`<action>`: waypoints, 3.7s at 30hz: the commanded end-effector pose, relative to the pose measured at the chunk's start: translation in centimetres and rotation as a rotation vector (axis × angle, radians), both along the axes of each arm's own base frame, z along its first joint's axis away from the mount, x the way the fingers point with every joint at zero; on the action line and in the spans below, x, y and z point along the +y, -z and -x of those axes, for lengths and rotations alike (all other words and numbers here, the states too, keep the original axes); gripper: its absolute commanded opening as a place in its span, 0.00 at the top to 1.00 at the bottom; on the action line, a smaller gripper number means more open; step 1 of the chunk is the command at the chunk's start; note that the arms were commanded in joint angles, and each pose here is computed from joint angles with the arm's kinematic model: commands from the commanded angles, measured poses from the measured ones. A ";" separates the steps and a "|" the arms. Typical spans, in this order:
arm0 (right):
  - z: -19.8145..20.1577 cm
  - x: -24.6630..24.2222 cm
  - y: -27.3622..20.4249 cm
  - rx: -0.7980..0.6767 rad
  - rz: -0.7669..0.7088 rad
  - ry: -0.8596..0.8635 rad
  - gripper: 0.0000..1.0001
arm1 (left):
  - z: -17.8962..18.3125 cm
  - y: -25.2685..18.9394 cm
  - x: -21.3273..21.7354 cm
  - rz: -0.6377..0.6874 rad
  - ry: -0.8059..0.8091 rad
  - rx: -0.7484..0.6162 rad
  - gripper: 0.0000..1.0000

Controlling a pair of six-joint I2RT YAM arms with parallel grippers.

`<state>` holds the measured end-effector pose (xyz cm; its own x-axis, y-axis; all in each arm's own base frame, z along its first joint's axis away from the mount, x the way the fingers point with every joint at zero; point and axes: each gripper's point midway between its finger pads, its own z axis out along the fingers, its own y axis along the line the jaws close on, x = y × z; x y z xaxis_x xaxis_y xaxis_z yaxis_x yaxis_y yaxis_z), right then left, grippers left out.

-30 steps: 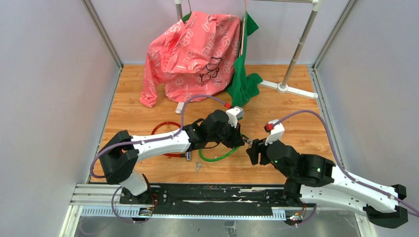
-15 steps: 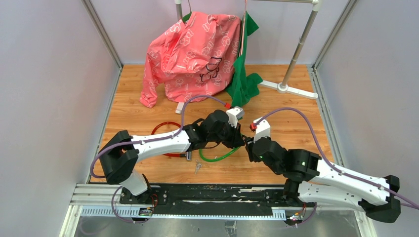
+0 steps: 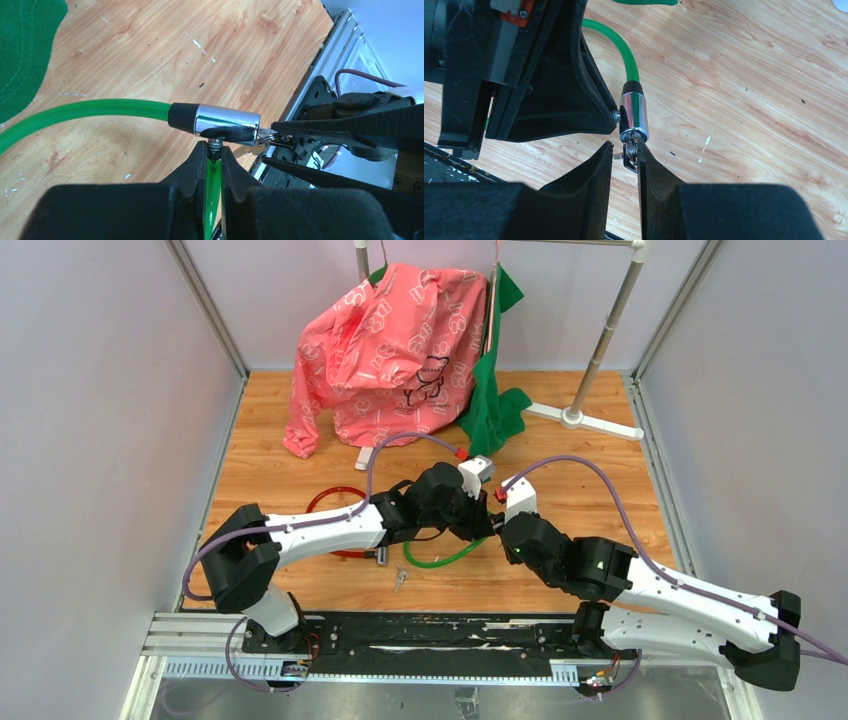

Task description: Unlock with the key

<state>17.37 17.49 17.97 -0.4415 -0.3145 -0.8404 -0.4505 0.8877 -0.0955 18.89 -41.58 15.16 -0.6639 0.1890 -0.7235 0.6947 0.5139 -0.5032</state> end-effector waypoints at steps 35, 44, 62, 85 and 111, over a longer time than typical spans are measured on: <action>-0.5 -3.1 -0.3 -0.005 -0.027 0.171 1.00 | 0.5 -2.5 -0.3 0.079 0.024 -0.054 1.00; -0.9 -3.1 -0.3 -0.014 -0.015 0.170 1.00 | 0.4 -1.7 0.5 0.038 0.011 -0.063 1.00; 1.0 -6.2 -1.1 0.020 -0.082 0.225 1.00 | -1.3 -2.2 -4.9 -0.039 0.072 -0.170 1.00; -2.9 -7.9 2.0 0.000 -0.048 0.399 1.00 | -6.0 4.5 -2.2 -0.255 0.068 -0.230 1.00; -6.3 -7.0 5.4 -0.090 -0.112 0.541 1.00 | -2.1 7.5 3.3 -0.272 -0.042 -0.063 0.43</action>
